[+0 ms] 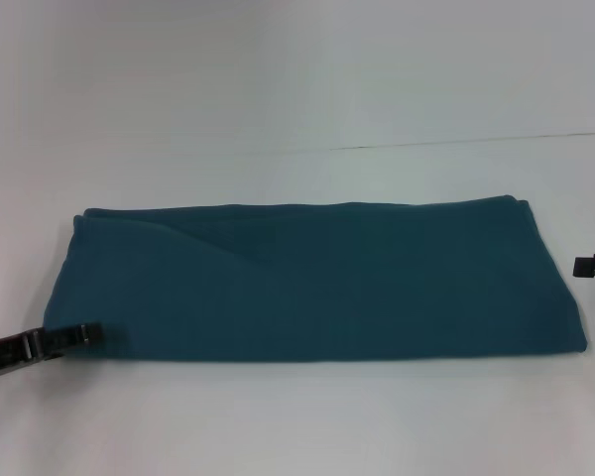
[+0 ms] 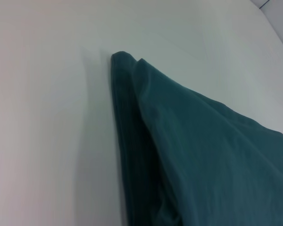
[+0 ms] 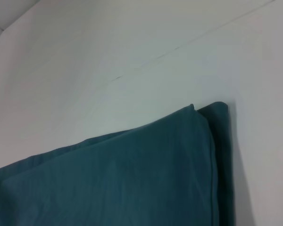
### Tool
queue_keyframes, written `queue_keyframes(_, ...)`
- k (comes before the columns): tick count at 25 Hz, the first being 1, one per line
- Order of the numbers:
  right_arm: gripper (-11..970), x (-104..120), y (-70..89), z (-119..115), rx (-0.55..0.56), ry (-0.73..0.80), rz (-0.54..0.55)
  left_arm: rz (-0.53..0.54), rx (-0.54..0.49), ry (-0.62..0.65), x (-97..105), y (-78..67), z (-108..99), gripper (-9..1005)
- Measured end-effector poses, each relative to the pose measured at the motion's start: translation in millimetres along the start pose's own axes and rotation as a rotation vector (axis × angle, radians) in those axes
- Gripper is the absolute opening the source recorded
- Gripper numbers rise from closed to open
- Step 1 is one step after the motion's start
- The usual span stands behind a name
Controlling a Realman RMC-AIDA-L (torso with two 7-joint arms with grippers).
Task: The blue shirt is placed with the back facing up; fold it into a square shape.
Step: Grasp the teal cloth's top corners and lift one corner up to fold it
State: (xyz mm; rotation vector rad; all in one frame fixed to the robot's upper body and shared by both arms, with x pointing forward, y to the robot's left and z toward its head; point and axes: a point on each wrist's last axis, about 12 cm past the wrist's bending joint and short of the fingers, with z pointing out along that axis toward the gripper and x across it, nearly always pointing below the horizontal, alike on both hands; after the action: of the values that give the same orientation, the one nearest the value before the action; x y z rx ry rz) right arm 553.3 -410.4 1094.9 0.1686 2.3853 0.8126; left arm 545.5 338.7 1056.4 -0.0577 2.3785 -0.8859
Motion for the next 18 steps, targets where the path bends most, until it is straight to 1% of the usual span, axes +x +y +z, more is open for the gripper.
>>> queue_keyframes(12,728,0.3,0.1,0.5,0.0,-0.001,0.001,0.006,0.0,-0.004,-3.4,-1.5,1.6,826)
queue_keyframes(18,728,0.0,0.3,0.7,0.0,-0.001,0.0,0.008,-0.005,-0.005,-4.0,-0.8,1.2,658)
